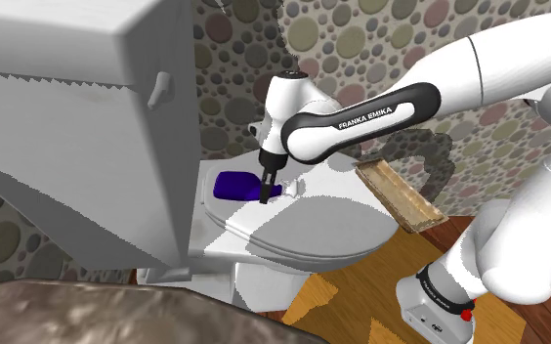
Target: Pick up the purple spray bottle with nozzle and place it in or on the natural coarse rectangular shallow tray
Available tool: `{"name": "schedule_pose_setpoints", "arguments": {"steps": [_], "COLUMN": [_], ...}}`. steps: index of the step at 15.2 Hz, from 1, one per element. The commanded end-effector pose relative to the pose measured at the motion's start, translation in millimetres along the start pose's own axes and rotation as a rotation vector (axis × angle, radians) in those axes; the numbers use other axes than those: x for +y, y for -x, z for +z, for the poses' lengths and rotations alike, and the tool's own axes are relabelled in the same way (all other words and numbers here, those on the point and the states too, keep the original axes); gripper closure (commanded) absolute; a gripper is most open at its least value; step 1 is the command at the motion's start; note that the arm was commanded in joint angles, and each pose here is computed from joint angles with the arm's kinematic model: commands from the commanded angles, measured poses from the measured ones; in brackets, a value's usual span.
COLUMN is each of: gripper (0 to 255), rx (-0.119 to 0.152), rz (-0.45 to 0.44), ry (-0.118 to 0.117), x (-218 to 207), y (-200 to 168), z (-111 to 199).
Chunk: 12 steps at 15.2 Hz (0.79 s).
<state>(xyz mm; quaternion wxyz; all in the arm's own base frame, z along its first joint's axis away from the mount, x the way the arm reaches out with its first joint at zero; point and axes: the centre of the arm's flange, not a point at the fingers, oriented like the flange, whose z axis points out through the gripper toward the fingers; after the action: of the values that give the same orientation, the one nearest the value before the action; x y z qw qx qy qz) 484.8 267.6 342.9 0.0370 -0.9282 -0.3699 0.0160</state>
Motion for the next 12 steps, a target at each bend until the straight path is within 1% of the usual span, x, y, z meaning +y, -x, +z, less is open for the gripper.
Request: {"name": "schedule_pose_setpoints", "arguments": {"steps": [1,12], "gripper": [255,255], "rx": [0.000,0.000], "rz": [0.000,0.000], "ry": [0.000,0.000], "x": [-1.4,-6.1], "y": [-0.2,0.0], "z": [-10.7,-68.5]}}
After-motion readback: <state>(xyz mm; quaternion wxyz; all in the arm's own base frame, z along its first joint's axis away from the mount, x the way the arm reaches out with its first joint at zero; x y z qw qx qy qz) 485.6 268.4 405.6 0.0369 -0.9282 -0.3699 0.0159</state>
